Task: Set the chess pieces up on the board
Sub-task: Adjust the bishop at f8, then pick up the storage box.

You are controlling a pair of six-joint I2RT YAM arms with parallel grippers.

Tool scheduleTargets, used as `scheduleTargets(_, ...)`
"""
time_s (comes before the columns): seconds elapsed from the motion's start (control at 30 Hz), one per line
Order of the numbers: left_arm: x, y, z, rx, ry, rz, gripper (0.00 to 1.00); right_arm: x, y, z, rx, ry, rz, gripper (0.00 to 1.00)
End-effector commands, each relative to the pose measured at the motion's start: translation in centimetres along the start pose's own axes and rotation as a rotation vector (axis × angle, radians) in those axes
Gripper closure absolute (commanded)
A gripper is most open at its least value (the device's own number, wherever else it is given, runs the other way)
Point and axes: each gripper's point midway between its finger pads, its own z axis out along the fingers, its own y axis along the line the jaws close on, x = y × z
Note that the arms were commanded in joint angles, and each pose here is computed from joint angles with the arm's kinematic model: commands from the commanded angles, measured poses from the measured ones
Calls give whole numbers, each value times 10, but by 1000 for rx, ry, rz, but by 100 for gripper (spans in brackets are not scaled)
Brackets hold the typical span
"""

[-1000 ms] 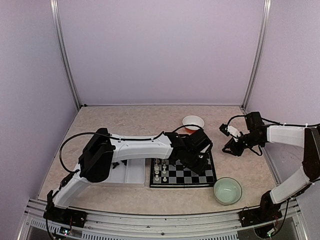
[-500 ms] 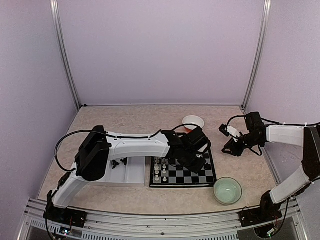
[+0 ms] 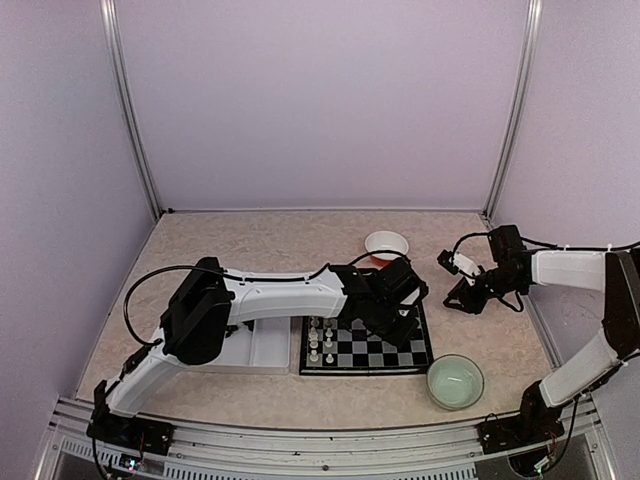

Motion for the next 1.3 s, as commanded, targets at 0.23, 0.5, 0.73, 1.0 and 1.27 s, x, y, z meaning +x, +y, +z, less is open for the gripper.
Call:
scheduleTargets(0.23, -5, -1, 14, 36, -17, -17, 100, 0, -2, 0, -14, 5, 10, 70)
scheduleTargets(0.5, -8, -2, 15, 46, -26, -23, 100, 0, -2, 1, -19, 8, 12, 70)
scheduleTargets(0.73, -14, 8, 4, -4, -37, -33, 100, 0, -1, 0, -22, 7, 13, 70)
scheduleTargets(1.0, -51, 22, -104, -91, -140, 15, 81, -2, 0, 1, -31, 1, 11, 70)
scheduleTargets(1.27, -18, 127, -205, -352, -149, -145, 70, -2, -2, 1, -23, 4, 8, 70)
